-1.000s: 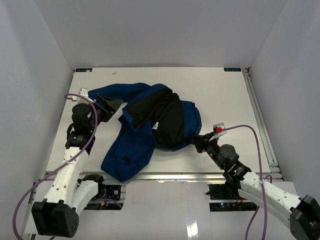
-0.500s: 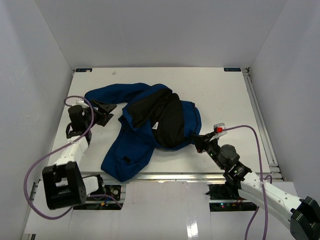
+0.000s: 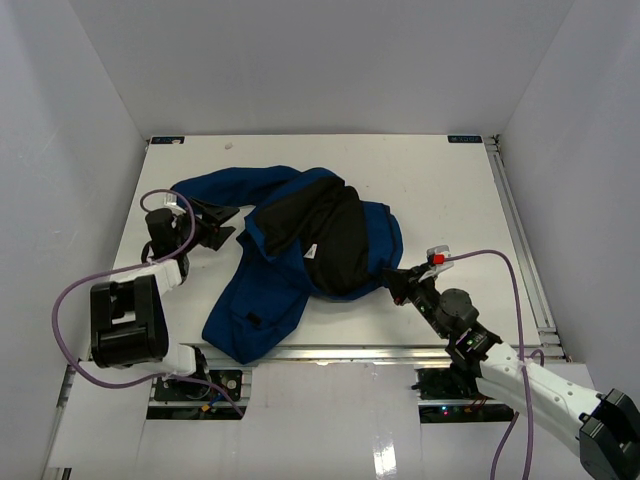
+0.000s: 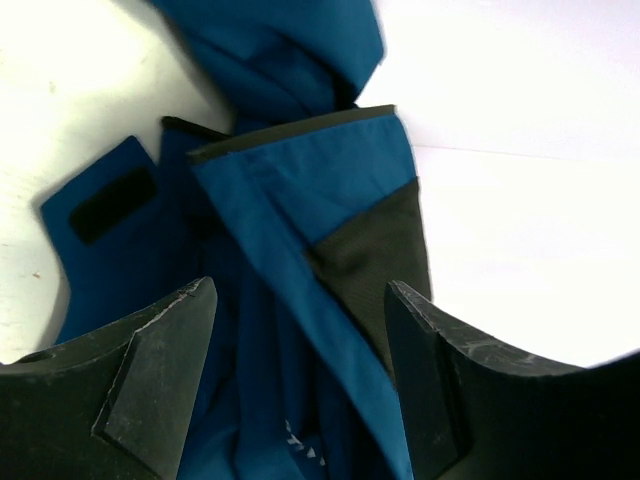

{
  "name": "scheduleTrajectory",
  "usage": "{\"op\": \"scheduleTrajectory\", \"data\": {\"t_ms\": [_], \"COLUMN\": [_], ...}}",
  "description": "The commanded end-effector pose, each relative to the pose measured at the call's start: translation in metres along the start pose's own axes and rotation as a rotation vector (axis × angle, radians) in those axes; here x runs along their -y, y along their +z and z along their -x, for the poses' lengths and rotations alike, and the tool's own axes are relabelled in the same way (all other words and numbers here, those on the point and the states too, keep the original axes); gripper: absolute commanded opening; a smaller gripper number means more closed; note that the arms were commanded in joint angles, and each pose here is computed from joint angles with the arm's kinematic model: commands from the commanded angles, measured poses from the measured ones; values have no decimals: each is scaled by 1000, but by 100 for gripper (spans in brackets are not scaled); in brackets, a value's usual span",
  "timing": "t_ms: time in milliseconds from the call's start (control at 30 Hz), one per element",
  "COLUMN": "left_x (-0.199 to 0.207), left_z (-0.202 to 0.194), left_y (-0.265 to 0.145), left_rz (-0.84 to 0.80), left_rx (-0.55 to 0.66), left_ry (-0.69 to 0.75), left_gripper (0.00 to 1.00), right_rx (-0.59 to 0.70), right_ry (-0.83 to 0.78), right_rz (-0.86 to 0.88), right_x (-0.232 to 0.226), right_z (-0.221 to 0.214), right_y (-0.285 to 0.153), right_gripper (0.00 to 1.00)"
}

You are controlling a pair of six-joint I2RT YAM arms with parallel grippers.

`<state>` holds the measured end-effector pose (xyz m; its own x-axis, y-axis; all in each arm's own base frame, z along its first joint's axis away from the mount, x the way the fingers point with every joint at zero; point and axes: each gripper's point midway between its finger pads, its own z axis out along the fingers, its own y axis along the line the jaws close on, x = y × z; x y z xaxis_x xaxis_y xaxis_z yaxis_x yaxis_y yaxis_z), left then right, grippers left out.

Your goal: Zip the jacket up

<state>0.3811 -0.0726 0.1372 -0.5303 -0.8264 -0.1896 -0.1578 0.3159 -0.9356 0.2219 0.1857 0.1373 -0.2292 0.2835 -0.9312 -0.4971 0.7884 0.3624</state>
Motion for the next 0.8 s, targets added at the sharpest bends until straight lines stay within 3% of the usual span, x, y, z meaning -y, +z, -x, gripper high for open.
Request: {"op": "scheduleTrajectory", "data": {"t_ms": [0, 133, 533, 667, 767], "left_x": [-9, -21, 4, 8, 6], "left_z": [-11, -20, -8, -22, -21], "left_y": [19, 37, 75, 82, 86], "left_rz": [-17, 13, -39, -70, -68], "left_rx": [-41, -45, -19, -55, -57], "left_ry": [-27, -43, 24, -6, 7], "left_gripper": [77, 77, 71, 60, 44], "right_rx": [57, 64, 42, 37, 35], "right_ry": [-4, 2, -18, -18, -23], "right_rz": [-8, 0, -19, -13, -14], "right_x": [3, 2, 6, 4, 4], "right_z": [8, 9, 4, 4, 4], "right_y": [1, 1, 3, 5, 5], "right_gripper": [8, 8, 8, 8, 8]}}
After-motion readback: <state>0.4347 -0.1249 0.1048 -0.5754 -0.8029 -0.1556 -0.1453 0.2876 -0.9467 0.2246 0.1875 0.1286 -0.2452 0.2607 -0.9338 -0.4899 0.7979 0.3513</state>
